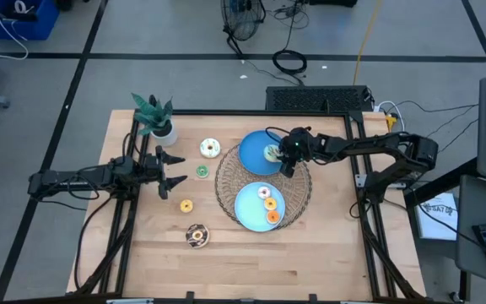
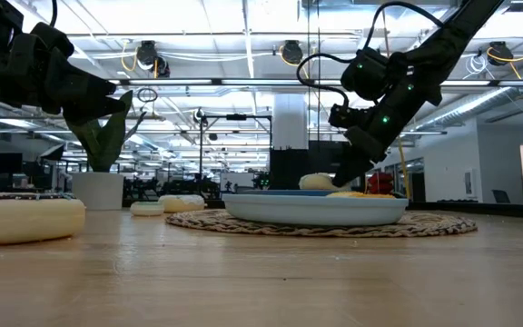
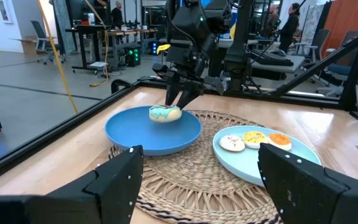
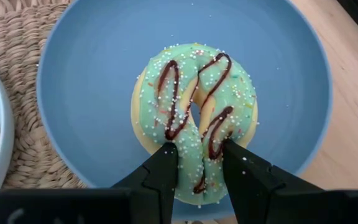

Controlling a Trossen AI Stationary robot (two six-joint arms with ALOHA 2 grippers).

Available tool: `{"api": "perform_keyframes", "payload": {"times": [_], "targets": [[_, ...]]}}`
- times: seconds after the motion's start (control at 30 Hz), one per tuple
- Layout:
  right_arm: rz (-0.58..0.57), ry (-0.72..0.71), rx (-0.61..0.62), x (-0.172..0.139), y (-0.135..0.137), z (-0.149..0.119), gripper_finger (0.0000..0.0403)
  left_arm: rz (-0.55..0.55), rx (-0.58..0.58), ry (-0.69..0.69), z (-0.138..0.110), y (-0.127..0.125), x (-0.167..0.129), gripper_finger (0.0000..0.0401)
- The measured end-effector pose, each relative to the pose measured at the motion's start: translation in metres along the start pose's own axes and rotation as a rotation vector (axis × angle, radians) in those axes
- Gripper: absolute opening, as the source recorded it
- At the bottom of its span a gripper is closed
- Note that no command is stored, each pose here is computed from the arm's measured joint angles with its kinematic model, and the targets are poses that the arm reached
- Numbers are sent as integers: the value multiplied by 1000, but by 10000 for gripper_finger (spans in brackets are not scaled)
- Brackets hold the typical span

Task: Pick & Place donuts
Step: Put the big light blue donut on the blue plate

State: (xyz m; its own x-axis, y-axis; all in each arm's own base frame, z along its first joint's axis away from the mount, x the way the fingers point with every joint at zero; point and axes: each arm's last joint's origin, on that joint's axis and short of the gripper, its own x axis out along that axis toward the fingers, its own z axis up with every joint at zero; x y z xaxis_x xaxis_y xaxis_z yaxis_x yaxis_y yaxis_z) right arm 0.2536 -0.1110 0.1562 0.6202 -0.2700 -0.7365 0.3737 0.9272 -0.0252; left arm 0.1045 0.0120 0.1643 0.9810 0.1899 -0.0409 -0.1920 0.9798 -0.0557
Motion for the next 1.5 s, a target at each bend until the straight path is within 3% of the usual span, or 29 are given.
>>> {"api": "perform_keyframes", "payload": {"times": [1.5], "targets": [[-1,-14,0,0,0,1,112,0,0,0,0,0,0,310]]}}
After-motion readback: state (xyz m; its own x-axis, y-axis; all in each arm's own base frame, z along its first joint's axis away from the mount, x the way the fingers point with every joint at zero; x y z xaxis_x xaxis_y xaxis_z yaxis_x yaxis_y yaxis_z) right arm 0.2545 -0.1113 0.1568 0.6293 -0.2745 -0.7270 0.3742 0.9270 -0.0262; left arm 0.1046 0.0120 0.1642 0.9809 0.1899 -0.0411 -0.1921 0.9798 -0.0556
